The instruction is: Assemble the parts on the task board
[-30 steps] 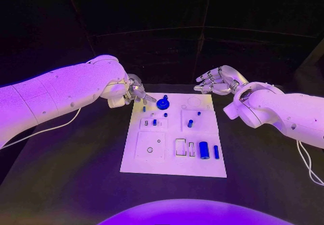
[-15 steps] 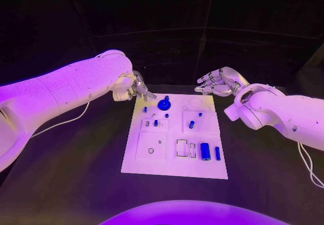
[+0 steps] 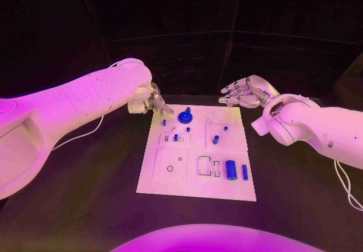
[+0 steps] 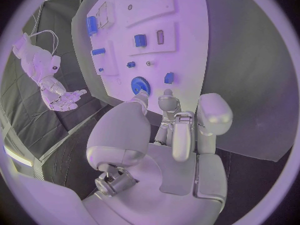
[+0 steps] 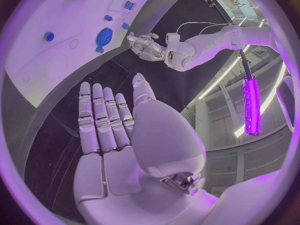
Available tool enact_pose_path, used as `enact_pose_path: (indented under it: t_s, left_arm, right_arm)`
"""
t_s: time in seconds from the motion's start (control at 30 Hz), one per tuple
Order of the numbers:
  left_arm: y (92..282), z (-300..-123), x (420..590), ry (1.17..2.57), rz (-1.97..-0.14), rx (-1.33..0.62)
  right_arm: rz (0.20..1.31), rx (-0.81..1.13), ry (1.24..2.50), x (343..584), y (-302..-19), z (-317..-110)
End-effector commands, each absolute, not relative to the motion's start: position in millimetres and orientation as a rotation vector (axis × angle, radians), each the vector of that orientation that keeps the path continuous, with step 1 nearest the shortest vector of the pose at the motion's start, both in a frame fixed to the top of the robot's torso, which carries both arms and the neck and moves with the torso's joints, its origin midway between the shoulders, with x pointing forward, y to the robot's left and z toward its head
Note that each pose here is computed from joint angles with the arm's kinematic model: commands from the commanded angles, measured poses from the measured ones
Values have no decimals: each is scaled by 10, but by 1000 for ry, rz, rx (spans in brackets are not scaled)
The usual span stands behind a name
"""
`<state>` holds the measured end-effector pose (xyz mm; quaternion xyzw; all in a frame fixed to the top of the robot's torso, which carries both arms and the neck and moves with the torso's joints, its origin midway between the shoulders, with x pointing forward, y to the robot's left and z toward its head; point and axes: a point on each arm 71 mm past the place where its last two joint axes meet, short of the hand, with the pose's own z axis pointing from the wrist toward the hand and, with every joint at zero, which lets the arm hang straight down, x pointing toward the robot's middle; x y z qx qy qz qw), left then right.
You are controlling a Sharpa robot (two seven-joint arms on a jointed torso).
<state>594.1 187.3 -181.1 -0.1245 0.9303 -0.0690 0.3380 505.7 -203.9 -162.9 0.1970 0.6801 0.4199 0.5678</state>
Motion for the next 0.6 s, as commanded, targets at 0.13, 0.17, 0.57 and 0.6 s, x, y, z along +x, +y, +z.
enact_pose_path:
  t_s: [0.13,0.17,0.57,0.6]
  left_arm:
    - [1893,-1870,5955,2435,-148,-258]
    - [1895,-1883,5954,2436,-147,-258]
    - [1923,-1970,5955,2455,-139,-257]
    - [1923,-1974,5955,2457,-140,-256]
  right_arm:
    - [1002,454,1598,5058,-2016,-1616]
    - [1002,453,1598,5058,-2014,-1617]
    - [1004,452,1600,5061,-2002,-1619]
    - [1005,451,1600,5062,-2001,-1619]
